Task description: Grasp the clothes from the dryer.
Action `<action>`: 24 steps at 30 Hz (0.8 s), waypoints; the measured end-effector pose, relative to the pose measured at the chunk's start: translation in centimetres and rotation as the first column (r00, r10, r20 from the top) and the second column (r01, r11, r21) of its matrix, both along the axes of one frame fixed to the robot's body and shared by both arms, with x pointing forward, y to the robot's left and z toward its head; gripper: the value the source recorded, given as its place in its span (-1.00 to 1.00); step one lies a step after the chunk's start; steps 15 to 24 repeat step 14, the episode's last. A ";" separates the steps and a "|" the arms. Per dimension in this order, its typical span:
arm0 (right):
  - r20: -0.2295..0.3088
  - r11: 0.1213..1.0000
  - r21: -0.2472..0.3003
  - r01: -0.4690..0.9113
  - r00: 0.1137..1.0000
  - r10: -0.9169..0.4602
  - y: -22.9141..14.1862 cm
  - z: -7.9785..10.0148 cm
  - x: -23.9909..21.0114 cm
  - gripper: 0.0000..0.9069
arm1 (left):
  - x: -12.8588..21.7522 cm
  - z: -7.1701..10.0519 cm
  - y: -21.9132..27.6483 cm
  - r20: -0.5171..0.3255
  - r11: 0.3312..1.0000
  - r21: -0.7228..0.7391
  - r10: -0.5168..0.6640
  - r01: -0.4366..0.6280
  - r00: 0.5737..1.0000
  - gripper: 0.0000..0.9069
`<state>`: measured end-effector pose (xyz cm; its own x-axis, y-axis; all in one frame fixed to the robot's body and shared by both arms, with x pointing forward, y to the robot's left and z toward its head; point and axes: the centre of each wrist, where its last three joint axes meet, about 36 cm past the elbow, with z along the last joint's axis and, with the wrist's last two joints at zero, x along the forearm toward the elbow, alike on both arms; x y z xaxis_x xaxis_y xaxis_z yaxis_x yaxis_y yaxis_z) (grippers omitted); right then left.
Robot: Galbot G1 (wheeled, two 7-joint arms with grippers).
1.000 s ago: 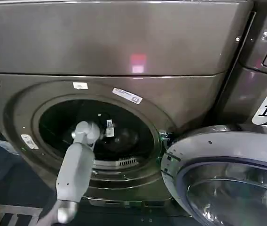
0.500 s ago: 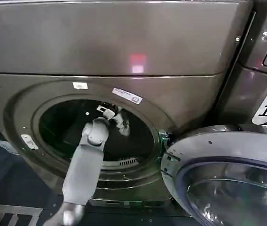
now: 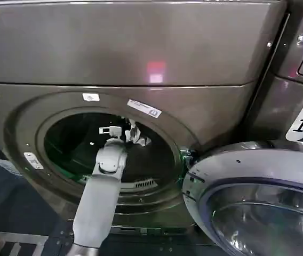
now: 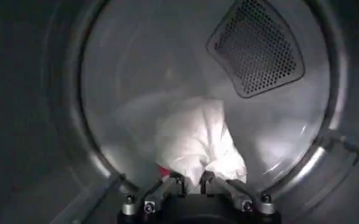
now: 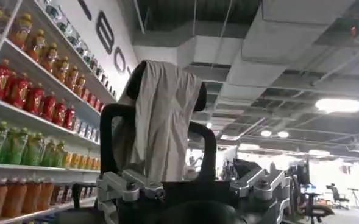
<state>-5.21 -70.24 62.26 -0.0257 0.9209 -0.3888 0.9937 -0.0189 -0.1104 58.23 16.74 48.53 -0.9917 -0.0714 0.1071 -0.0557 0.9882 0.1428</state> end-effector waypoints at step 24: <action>0.005 1.000 0.005 0.002 1.000 -0.002 0.7 0.6 0.2 1.00 | -0.7 0.1 0.5 -0.003 1.000 -0.022 0.005 -0.005 1.000 -1.00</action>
